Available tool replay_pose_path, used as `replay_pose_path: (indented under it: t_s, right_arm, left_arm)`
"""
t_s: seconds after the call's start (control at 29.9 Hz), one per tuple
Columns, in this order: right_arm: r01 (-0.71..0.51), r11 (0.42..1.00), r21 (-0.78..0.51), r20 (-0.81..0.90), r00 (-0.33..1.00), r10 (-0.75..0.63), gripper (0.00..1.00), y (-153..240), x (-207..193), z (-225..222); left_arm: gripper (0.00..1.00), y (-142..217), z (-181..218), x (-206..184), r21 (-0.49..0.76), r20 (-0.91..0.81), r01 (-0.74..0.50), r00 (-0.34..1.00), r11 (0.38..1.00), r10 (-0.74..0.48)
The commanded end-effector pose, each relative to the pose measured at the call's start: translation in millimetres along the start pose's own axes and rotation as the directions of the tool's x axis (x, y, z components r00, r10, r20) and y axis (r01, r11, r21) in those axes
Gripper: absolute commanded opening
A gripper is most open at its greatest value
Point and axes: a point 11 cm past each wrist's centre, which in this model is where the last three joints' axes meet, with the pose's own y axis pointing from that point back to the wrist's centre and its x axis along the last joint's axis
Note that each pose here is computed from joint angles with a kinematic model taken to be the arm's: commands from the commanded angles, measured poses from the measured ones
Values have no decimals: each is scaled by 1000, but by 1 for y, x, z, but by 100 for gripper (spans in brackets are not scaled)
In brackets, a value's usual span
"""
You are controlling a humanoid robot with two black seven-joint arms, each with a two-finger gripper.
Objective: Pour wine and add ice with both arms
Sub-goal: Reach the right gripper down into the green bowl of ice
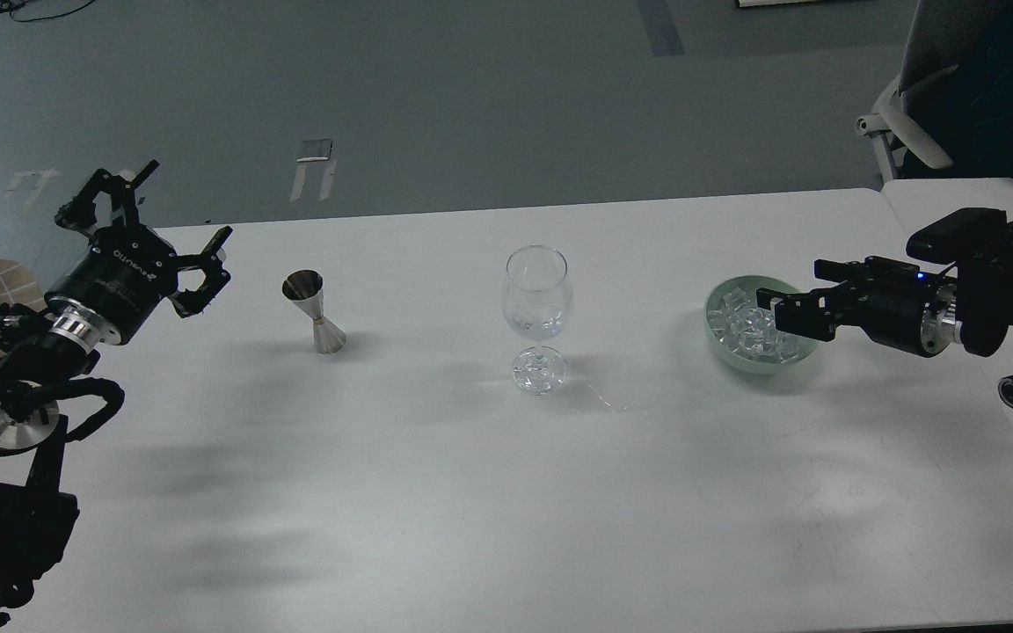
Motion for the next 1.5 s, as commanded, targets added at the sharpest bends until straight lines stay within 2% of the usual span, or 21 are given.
replay_pose_path:
  t_s: [0.0,0.03,0.27,0.77,1.47]
  right_arm:
    - [28,999,17,-10,1000,-28,76,-6,-8,-6]
    - [38,999,16,-15,999,-38,68,-5,-11,-5]
    - [66,998,6,-35,997,-66,55,-4,-19,-1]
    - [70,997,11,-41,997,-69,57,-26,-21,-9]
    - [102,995,-6,-94,990,-102,53,-24,-23,-2]
  left_arm:
    - [98,-2,-4,-3,0,-9,6,1000,1000,-6]
    - [98,-2,-4,-3,0,-12,7,1000,1000,-7]
    - [98,-2,-6,-3,1,-15,7,1000,1000,-7]
    - [98,-3,-9,-5,2,-23,11,1000,1000,-11]
    - [98,-2,-10,-5,-1,-27,10,1000,1000,-10]
